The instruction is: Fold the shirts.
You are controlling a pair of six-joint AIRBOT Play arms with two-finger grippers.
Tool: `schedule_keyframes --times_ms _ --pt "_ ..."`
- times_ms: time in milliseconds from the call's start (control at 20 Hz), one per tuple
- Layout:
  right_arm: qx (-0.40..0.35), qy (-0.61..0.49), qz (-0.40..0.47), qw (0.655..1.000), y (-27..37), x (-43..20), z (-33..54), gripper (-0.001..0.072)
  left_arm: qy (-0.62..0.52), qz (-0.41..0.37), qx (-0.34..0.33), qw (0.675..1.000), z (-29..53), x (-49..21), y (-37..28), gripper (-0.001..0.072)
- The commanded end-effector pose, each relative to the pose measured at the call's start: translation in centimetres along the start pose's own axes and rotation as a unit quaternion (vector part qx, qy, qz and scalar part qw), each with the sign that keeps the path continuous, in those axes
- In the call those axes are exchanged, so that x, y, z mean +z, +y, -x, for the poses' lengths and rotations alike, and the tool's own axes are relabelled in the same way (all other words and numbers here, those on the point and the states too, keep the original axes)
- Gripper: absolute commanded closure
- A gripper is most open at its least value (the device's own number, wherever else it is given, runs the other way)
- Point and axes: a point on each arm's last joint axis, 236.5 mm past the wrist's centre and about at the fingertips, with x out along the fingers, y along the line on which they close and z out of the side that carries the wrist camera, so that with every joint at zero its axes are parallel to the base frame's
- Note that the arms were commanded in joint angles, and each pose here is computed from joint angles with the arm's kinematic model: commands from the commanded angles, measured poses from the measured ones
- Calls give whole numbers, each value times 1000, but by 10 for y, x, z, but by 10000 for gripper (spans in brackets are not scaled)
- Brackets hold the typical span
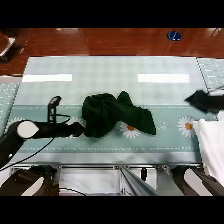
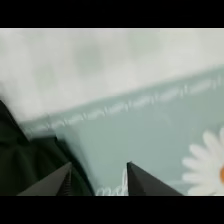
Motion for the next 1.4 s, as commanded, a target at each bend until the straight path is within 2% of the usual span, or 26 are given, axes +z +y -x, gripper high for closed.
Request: schedule_keyframes --times_ms 0,150,200,250,300,550,900,950,1050,1200,1350 --pt "31 46 -68 996 -19 -58 -33 307 14 -1 -53 998 -35 8 -12 200" --pt "27 86 -56 994 -19 -86 -45 306 46 -10 -65 997 -57 6 -14 201" --pt "26 100 -45 994 -16 -94 -48 306 57 -11 -65 996 -62 7 -13 222" --pt "22 113 -36 993 -14 -102 -51 307 64 -17 -68 995 -64 8 -15 415" --pt "12 133 -30 991 -15 -111 -54 306 67 -18 -69 995 -65 11 -17 674" --pt "10 235 9 972 -1 -155 -86 306 51 -28 -75 995 -61 27 -26 689" --pt "51 245 28 968 53 -148 -137 318 50 -28 -75 996 -61 28 -26 689" --pt "56 248 35 967 61 -146 -140 420 49 -28 -75 996 -60 29 -26 689" --pt "72 247 69 964 81 -139 -139 681 47 -31 -83 995 -55 35 -31 689" --pt "120 216 139 959 132 -91 -108 690 -10 -58 -114 992 -12 90 -58 689" --pt "158 49 250 954 220 15 -14 691 -172 -121 -138 968 99 183 -111 690"
